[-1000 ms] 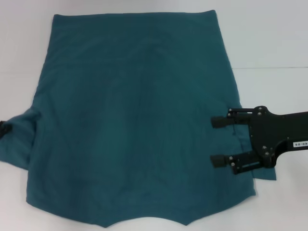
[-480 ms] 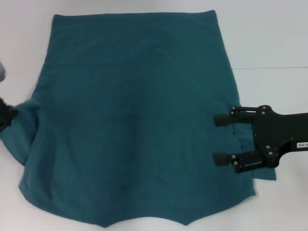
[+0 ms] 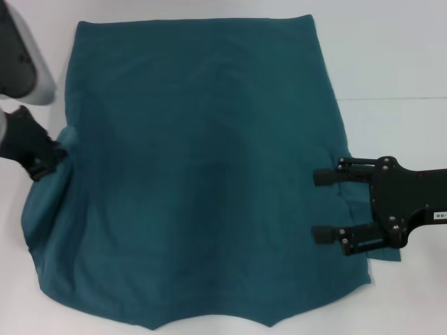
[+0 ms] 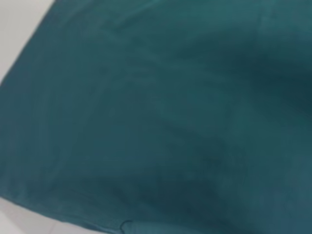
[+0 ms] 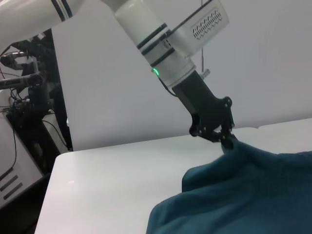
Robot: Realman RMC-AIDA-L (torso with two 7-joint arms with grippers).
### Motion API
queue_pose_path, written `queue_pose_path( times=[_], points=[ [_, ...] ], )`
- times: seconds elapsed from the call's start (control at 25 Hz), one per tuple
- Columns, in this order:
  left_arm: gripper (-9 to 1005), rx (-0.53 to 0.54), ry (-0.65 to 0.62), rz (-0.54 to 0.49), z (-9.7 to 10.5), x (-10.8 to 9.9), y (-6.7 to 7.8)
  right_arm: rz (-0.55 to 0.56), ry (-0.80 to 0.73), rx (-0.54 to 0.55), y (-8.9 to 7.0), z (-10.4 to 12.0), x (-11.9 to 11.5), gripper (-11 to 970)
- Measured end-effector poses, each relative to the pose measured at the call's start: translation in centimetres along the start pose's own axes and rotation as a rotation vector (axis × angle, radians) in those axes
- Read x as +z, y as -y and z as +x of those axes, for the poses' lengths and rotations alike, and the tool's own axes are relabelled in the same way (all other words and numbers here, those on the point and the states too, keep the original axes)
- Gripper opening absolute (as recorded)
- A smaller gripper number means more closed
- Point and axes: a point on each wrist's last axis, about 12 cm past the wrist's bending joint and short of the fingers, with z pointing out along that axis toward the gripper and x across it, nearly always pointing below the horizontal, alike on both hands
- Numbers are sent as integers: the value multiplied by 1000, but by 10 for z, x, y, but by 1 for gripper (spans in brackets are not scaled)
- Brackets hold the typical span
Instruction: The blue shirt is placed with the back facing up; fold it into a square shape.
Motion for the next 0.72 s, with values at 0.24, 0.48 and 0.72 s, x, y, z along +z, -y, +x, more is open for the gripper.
queue_pose_path(
  times=[0.24,0.48,0.72],
  points=[
    [59,43,-7,37,-20,14,14,-1,6,12,-1,4,0,941],
    [64,21,-57,73,-31,41,19,-2,11,24,-2,8,1,941],
    [68,-54,-51,87,-35,51,13,8,10,19,-2,10,0,941]
  ],
)
